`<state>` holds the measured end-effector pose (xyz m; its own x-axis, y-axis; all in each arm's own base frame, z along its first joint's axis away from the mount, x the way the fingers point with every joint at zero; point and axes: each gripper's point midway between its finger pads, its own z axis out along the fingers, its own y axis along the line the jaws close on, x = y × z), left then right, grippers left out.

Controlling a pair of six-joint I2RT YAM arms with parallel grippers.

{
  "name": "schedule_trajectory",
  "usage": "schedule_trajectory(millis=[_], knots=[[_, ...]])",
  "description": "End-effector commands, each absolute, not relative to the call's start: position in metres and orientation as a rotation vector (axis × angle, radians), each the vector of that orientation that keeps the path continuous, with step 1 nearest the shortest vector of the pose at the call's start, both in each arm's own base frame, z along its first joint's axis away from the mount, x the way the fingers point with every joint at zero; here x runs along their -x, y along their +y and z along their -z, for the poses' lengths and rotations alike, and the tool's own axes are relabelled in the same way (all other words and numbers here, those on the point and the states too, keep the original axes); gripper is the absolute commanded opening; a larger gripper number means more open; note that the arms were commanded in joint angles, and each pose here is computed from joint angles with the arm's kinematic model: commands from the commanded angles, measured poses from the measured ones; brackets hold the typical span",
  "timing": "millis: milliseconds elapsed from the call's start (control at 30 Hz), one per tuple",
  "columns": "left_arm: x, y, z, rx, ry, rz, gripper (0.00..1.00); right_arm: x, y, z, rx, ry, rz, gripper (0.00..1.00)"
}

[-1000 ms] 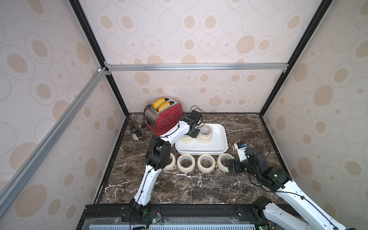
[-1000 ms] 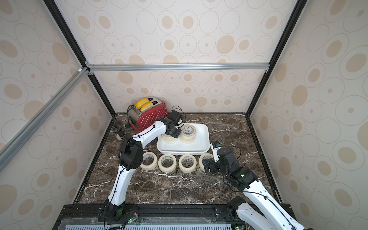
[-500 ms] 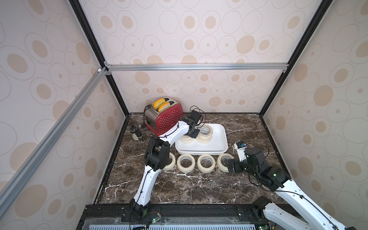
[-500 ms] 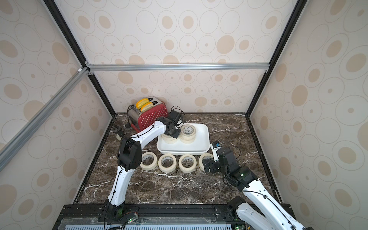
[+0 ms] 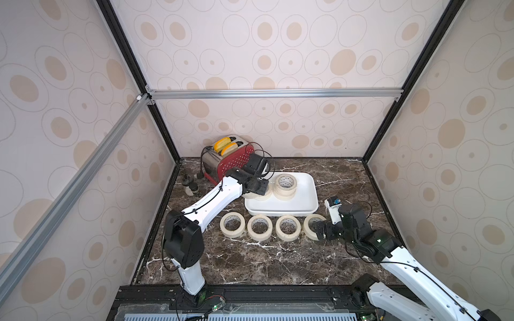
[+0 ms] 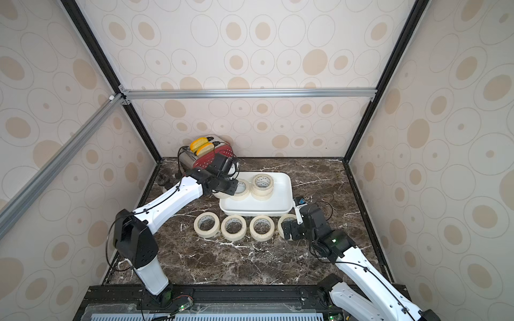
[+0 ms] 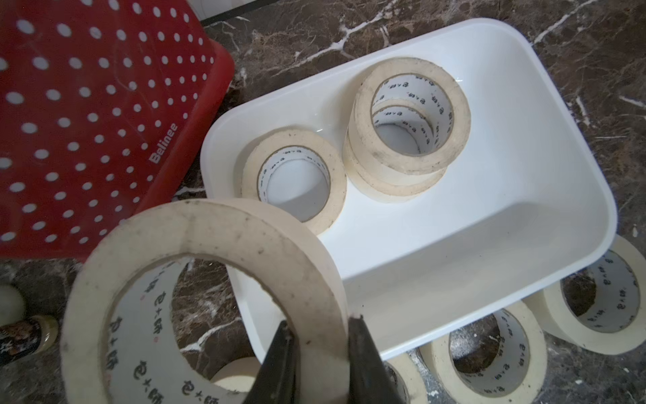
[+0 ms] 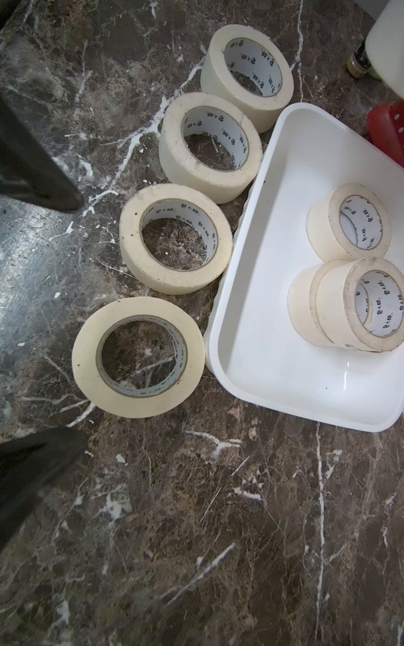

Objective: Take out the art tape in the storage box
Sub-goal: Pick up the art tape from the storage box, then place the art tape at the center of the board.

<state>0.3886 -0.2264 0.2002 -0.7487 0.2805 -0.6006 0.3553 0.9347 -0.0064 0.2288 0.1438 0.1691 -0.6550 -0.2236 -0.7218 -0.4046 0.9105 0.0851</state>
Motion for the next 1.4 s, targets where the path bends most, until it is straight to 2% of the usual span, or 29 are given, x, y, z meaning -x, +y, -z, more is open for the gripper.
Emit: schedule_trajectory(millis=[0,367,700,1033,1367], knots=[[-0.373,-0.216,-0.216,-0.370,2.416,0.181,0.07,-0.238,0.148,-0.182,0.441,2.262,-0.314,1.00],[-0.279,-0.178,-0.200,-0.351,2.489,0.223,0.06,-0.246,0.152,-0.185,0.456,2.234,-0.312,1.00],[-0.200,-0.170,-0.151,-0.295,2.688,0.386,0.04,-0.250,0.157,-0.182,0.468,2.240,-0.316,1.00],[-0.161,-0.143,-0.117,-0.303,2.843,0.306,0.03,-0.251,0.158,-0.181,0.463,2.245,-0.315,1.00],[-0.164,-0.150,-0.095,-0.281,2.872,0.311,0.02,-0.252,0.156,-0.180,0.452,2.248,-0.310,1.00]])
